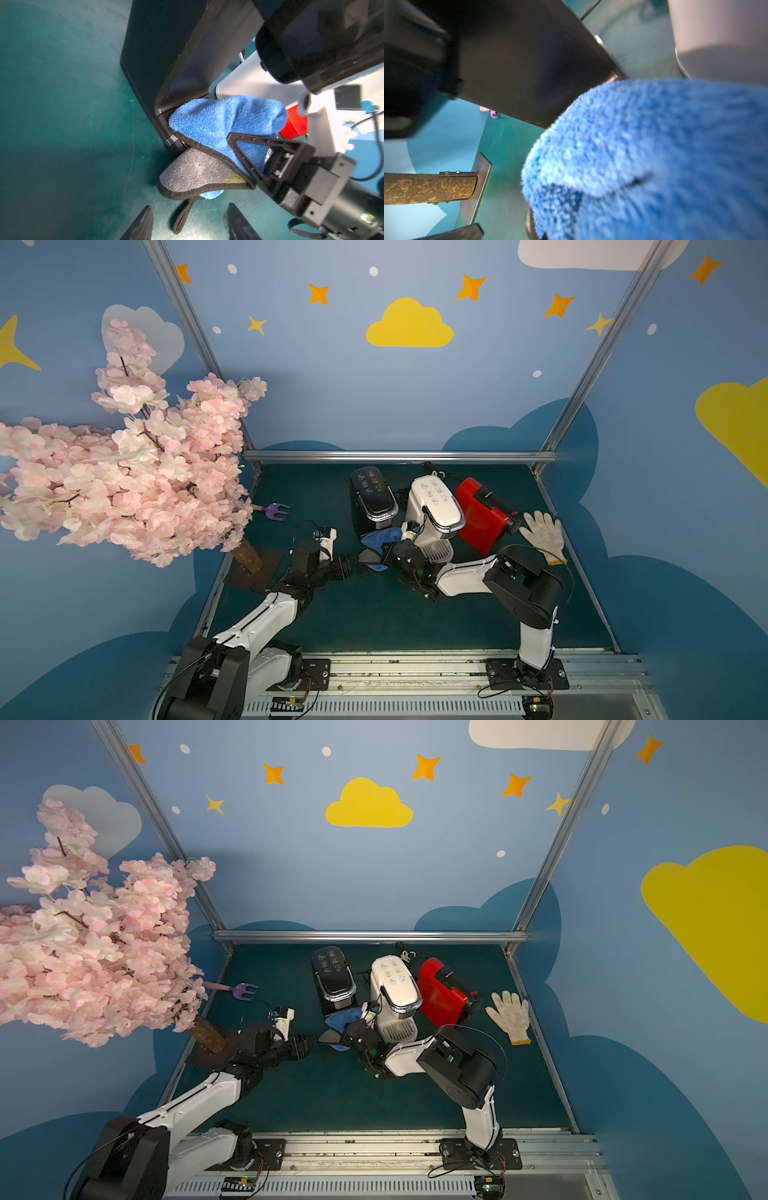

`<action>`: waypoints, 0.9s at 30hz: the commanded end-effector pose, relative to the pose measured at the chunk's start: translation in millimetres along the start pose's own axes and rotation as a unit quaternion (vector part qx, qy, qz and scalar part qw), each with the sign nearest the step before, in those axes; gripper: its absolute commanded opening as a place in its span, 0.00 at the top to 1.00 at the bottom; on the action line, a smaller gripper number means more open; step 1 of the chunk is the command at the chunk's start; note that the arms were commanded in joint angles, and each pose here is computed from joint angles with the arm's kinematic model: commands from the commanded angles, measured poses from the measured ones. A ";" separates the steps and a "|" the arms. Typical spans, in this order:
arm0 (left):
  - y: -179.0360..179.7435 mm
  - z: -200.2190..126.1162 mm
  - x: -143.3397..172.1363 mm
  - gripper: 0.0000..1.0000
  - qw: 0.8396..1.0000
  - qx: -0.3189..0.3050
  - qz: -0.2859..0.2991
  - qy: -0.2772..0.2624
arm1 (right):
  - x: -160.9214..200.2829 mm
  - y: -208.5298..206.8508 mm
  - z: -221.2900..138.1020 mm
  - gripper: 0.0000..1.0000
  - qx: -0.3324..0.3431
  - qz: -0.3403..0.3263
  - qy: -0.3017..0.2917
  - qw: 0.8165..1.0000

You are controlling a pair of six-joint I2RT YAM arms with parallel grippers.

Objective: Wipe the surface of a coffee machine
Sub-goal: Wipe the dirt from the surface of the coffee machine.

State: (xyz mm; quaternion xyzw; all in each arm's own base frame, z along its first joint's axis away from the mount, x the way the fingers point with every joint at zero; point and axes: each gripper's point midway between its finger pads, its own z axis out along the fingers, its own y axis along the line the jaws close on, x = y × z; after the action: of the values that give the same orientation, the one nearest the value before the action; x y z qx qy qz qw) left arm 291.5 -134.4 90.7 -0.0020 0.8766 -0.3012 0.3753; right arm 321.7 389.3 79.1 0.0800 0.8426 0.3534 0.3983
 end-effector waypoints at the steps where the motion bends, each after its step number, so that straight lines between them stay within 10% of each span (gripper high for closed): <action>1: 2.9 2.0 2.2 0.43 1.000 -0.002 0.004 0.006 | -35.4 23.8 -3.2 1.00 -0.025 -0.003 -0.047 0.999; 13: 4.5 2.1 2.2 0.43 1.000 -0.008 0.008 0.006 | -21.9 8.5 49.6 1.00 -0.008 -0.003 -0.021 1.000; 27: 4.0 2.2 2.3 0.43 1.000 -0.006 0.007 0.007 | 41.4 -17.9 10.0 1.00 -0.007 0.011 0.036 0.999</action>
State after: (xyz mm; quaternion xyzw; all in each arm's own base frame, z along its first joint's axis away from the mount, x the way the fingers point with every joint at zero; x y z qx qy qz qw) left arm 291.2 -134.0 85.6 -0.0014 0.8804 -0.2974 0.3693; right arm 327.9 405.6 57.1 0.0863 0.8289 0.3844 0.3971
